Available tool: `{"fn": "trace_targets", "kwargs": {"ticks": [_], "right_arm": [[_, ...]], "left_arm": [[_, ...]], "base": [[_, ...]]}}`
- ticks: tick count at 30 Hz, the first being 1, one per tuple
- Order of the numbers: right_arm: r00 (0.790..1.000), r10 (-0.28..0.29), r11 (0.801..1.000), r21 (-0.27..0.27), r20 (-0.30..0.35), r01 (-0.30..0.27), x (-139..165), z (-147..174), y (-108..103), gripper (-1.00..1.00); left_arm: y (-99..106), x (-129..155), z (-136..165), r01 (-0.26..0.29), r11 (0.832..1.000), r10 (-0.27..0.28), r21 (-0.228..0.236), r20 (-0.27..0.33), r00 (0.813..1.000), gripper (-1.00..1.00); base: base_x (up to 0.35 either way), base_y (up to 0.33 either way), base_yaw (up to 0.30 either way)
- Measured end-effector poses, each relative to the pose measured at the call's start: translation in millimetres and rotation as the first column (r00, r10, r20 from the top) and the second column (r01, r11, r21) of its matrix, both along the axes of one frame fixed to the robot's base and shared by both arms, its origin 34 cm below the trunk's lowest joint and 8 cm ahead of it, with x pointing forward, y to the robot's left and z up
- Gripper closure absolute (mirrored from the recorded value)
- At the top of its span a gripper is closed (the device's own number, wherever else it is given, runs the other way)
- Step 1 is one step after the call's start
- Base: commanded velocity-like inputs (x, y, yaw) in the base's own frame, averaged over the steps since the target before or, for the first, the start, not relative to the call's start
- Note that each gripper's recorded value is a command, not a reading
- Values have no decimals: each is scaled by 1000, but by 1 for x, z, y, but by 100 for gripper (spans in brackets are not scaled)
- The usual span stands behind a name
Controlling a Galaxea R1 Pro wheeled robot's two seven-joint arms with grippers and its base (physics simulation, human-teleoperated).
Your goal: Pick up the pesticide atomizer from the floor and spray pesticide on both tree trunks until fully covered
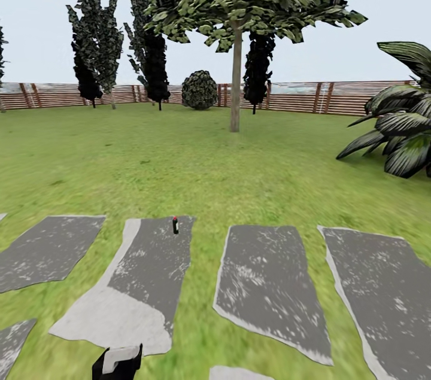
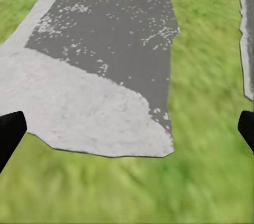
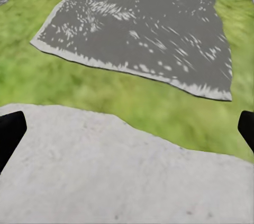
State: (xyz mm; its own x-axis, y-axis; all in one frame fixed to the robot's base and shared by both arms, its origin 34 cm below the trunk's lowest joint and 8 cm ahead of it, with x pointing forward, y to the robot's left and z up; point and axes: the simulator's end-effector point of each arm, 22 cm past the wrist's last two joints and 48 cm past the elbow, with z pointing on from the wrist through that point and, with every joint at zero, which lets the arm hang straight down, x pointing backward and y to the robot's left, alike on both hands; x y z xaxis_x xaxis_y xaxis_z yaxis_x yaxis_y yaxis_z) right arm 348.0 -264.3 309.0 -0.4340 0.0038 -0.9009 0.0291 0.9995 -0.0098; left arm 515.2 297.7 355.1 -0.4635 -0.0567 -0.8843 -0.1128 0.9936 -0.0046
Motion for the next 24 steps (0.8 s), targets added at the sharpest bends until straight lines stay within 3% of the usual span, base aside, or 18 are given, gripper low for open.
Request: {"fn": "trace_targets", "kwargs": {"ticks": [8, 11, 13, 17, 24], "right_arm": [[1000, 1, 1000, -1, 0, -1, 0, 0, 0, -100], [1000, 0, 1000, 0, 1, 0, 0, 0, 0, -100], [1000, -3, 1000, -1, 2, 3, 1, 1, -1, -100], [1000, -4, 1000, -4, 3, 4, 1, 1, -3, -100], [1000, -8, 1000, -4, 3, 8, 1, 1, -4, -100]], "left_arm": [[1, 0, 0, 0, 1000, 0, 2, 1, 1000, -100], [2, 13, 14, 2, 1000, -2, 8, 40, 999, -100], [4, 34, 42, 4, 1000, -6, 18, 114, 994, -100], [5, 55, 74, 4, 1000, -9, 25, 191, 981, -100], [3, 60, 83, 6, 1000, -10, 23, 214, 977, -100]], "base": [[335, 24, 0], [338, 75, 0], [338, 78, 0], [338, 75, 0], [338, 105, 0]]}}
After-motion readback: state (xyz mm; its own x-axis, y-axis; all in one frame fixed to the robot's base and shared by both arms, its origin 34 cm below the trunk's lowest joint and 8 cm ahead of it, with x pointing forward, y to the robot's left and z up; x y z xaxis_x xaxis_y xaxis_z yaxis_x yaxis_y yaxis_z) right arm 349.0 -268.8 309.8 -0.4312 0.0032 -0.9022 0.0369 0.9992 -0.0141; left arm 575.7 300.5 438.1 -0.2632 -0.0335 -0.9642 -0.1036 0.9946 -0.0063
